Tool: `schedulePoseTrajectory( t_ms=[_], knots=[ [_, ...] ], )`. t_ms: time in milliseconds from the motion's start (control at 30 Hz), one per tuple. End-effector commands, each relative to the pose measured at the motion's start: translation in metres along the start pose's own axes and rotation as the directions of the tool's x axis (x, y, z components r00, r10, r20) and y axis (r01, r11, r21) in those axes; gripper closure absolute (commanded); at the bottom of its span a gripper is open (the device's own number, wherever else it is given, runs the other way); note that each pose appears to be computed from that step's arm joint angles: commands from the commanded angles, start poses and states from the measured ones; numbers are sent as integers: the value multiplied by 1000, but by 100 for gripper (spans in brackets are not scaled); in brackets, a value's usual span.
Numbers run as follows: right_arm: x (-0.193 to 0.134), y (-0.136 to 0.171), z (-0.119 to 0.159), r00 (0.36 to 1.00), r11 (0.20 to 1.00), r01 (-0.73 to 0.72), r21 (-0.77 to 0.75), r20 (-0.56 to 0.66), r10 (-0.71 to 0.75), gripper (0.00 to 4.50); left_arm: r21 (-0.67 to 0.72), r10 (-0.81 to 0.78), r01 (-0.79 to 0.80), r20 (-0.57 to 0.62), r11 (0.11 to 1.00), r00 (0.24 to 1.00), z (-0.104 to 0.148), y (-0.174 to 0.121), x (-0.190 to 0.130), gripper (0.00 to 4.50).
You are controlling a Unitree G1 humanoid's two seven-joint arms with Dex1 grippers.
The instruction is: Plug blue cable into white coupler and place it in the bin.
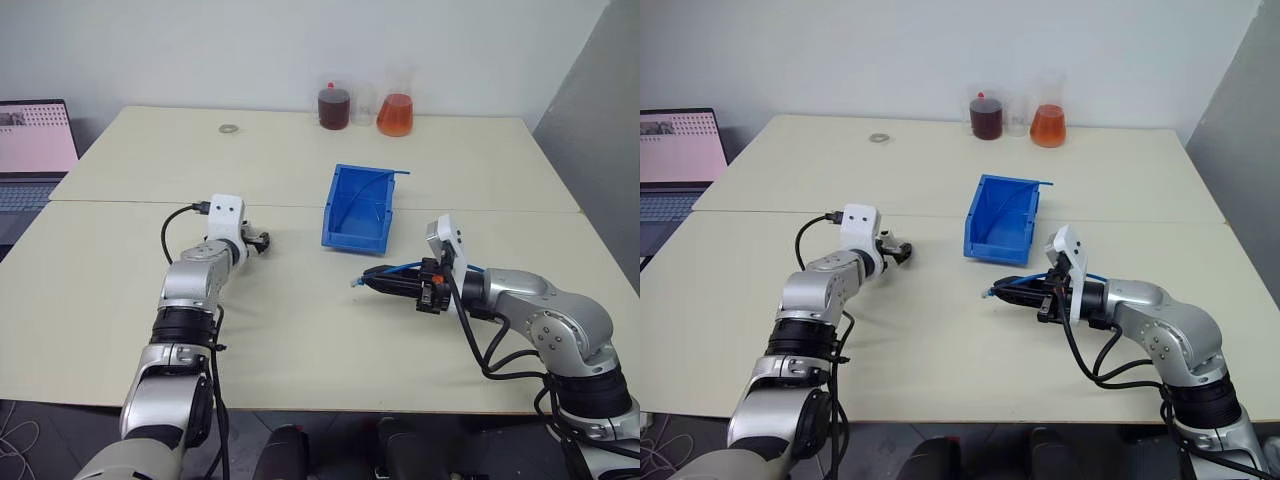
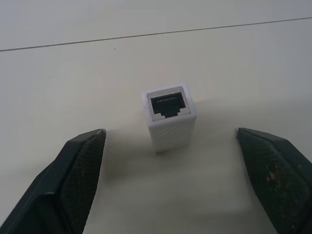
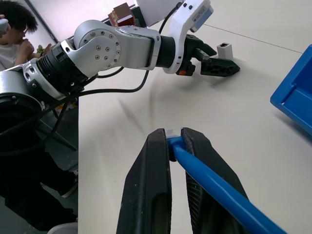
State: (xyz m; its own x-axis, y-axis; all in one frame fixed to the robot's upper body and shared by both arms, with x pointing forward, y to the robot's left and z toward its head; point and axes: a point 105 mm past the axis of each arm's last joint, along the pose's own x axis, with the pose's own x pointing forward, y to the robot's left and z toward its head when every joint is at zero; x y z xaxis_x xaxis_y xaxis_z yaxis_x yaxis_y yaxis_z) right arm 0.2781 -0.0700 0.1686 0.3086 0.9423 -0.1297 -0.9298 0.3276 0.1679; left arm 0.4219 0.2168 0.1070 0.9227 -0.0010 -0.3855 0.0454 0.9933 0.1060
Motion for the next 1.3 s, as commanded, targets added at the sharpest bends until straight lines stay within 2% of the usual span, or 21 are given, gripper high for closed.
schedulePoseTrajectory(
  t_ms=[33, 133, 433, 533, 567, 600, 700, 800, 933, 1000, 1067, 1133, 1200, 1300],
  knots=[
    [-2, 6, 12, 1000, 999, -10, -46, 26, 12, 439, -8, 16, -16, 11, 1000, 1000, 4, 2, 0, 0],
    [-2, 6, 12, 1000, 999, -9, -46, 26, 10, 439, -24, 25, -25, 9, 999, 1000, 2, 3, 0, 41],
    [-3, 4, 13, 999, 999, 1, -43, 32, 0, 439, -36, 71, -71, 11, 997, 997, 1, 13, 2, 260],
    [-4, 4, 14, 999, 999, 5, -43, 34, -4, 439, -32, 82, -81, 15, 996, 997, 0, 16, 3, 315],
    [-4, 4, 14, 999, 999, 7, -43, 35, -6, 439, -31, 84, -83, 15, 996, 996, 0, 16, 3, 354],
    [-4, 4, 14, 999, 999, 8, -43, 35, -7, 439, -31, 86, -86, 15, 996, 996, 0, 17, 3, 374],
    [-5, 4, 15, 999, 999, 11, -42, 35, -10, 439, -22, 93, -92, 19, 995, 996, -1, 18, 3, 375],
    [-5, 4, 15, 999, 999, 17, -42, 33, -15, 439, 45, 62, -64, 42, 997, 997, -1, 17, -1, 375],
    [-7, 5, 14, 1000, 999, 24, -49, 19, -23, 439, 166, -164, 150, 71, 975, 984, 2, -3, -20, 375],
    [-10, 5, 12, 1000, 998, 27, -56, 4, -27, 439, 290, -318, 293, 42, 911, 947, 0, -19, -37, 375],
    [-14, 7, 6, 999, 997, 25, -76, -33, -27, 439, 428, -512, 479, -43, 767, 858, -7, -44, -62, 375],
    [-18, 13, -2, 996, 995, 3, -98, -89, -11, 439, 545, -650, 613, -155, 572, 744, -17, -65, -87, 375],
    [-19, 18, -11, 990, 993, -28, -113, -139, 12, 439, 585, -733, 702, -252, 405, 632, -27, -79, -106, 375],
    [-18, 24, -15, 986, 991, -57, -123, -164, 36, 439, 579, -794, 771, -323, 265, 516, -32, -91, -120, 375]
  ],
)
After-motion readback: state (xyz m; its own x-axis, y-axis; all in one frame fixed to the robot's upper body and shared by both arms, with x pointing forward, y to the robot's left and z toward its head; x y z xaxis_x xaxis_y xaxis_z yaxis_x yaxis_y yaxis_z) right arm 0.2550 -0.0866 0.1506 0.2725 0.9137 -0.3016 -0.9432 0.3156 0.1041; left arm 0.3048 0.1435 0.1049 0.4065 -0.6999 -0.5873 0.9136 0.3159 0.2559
